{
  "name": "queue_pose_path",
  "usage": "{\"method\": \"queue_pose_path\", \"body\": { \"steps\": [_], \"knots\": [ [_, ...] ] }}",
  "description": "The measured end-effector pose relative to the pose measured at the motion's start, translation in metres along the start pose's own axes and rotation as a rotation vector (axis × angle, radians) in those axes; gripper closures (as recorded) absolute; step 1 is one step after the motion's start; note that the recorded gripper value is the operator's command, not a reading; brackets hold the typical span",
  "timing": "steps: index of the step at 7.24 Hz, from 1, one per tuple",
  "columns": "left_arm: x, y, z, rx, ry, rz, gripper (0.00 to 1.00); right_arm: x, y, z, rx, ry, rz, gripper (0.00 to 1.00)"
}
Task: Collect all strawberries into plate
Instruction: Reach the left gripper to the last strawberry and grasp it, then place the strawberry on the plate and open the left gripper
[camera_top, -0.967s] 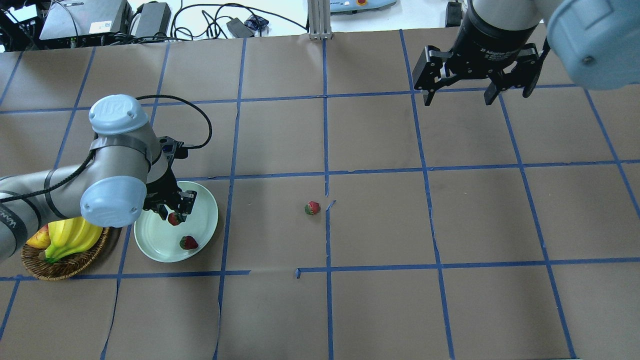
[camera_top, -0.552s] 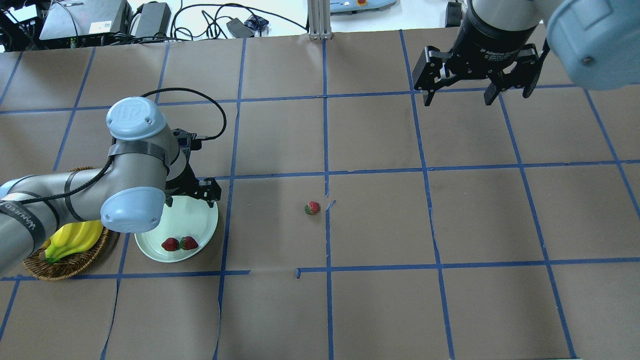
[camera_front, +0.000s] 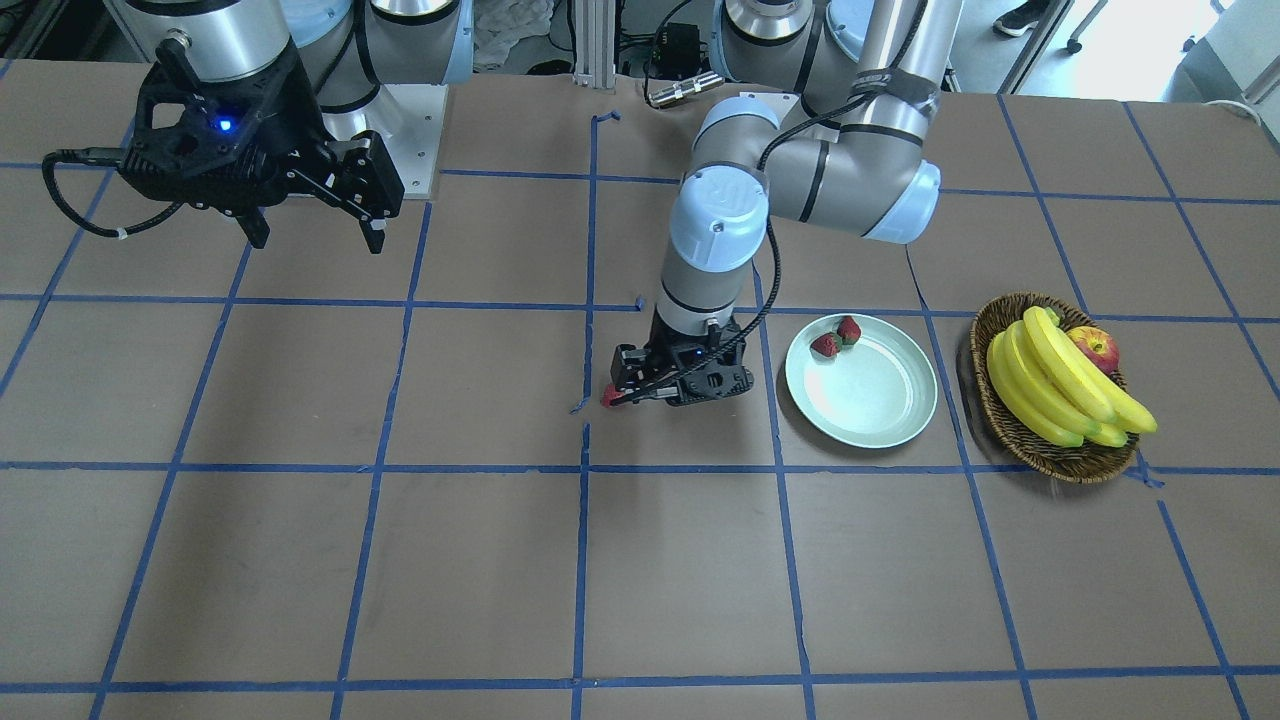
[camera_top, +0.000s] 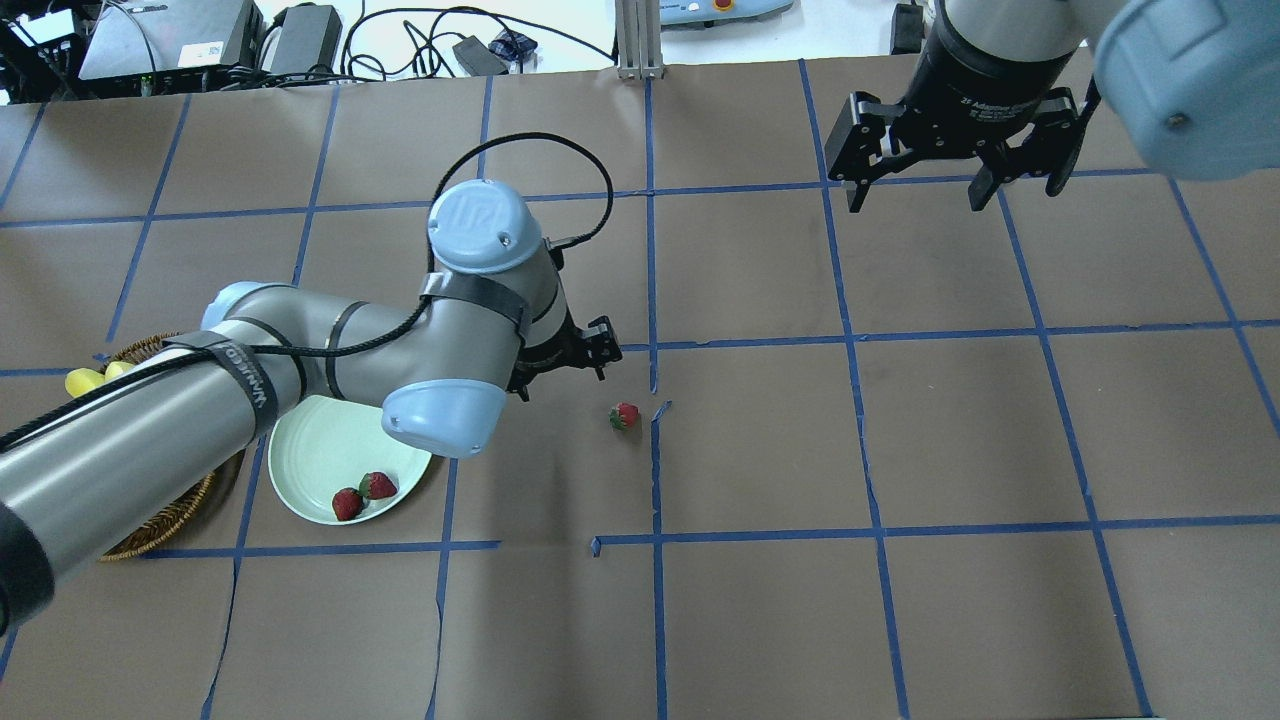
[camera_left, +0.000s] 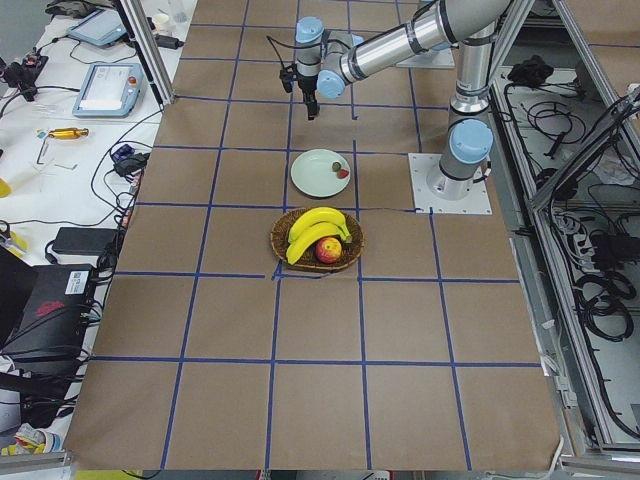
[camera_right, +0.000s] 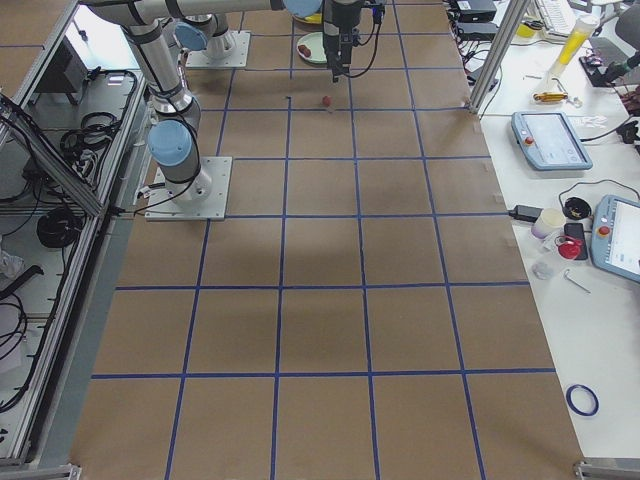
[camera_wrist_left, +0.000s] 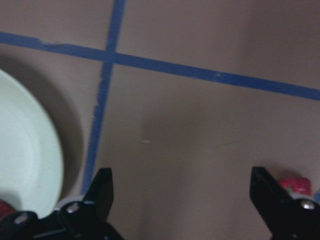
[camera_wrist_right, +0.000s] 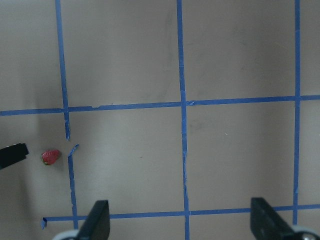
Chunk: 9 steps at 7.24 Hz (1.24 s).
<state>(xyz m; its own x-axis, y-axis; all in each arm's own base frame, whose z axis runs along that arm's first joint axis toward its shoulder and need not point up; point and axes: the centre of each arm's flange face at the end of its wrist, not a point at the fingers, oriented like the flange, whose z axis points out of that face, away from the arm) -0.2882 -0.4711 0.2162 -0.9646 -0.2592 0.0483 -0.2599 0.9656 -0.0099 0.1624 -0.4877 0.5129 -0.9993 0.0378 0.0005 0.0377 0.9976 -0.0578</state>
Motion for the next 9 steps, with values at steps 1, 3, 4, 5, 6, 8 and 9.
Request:
{"method": "queue_pose_path", "body": {
  "steps": [1, 3, 4, 5, 6, 8, 9],
  "knots": [
    [0.021, 0.015, 0.020, -0.007, 0.003, -0.012, 0.35, 0.000, 0.000, 0.000, -0.001, 0.000, 0.000, 0.00],
    [0.036, 0.029, 0.044, -0.026, -0.014, -0.014, 0.89, 0.000, 0.000, 0.000, -0.001, -0.001, -0.001, 0.00],
    [0.038, 0.029, 0.048, -0.028, -0.018, -0.014, 1.00, 0.000, 0.000, 0.000, 0.000, -0.001, -0.001, 0.00],
    [0.040, 0.028, 0.045, -0.023, -0.015, -0.011, 1.00, 0.000, 0.000, 0.000, 0.000, 0.000, -0.001, 0.00],
    [0.042, 0.024, 0.036, -0.010, -0.008, 0.004, 1.00, 0.000, 0.000, 0.000, 0.000, 0.000, -0.001, 0.00],
    [0.018, -0.001, 0.004, 0.011, -0.071, 0.086, 1.00, 0.000, 0.000, 0.000, 0.000, 0.000, -0.001, 0.00],
    [-0.018, -0.025, -0.015, -0.006, -0.120, 0.118, 1.00, 0.000, 0.000, 0.000, 0.000, 0.000, -0.001, 0.00]
  ]
}}
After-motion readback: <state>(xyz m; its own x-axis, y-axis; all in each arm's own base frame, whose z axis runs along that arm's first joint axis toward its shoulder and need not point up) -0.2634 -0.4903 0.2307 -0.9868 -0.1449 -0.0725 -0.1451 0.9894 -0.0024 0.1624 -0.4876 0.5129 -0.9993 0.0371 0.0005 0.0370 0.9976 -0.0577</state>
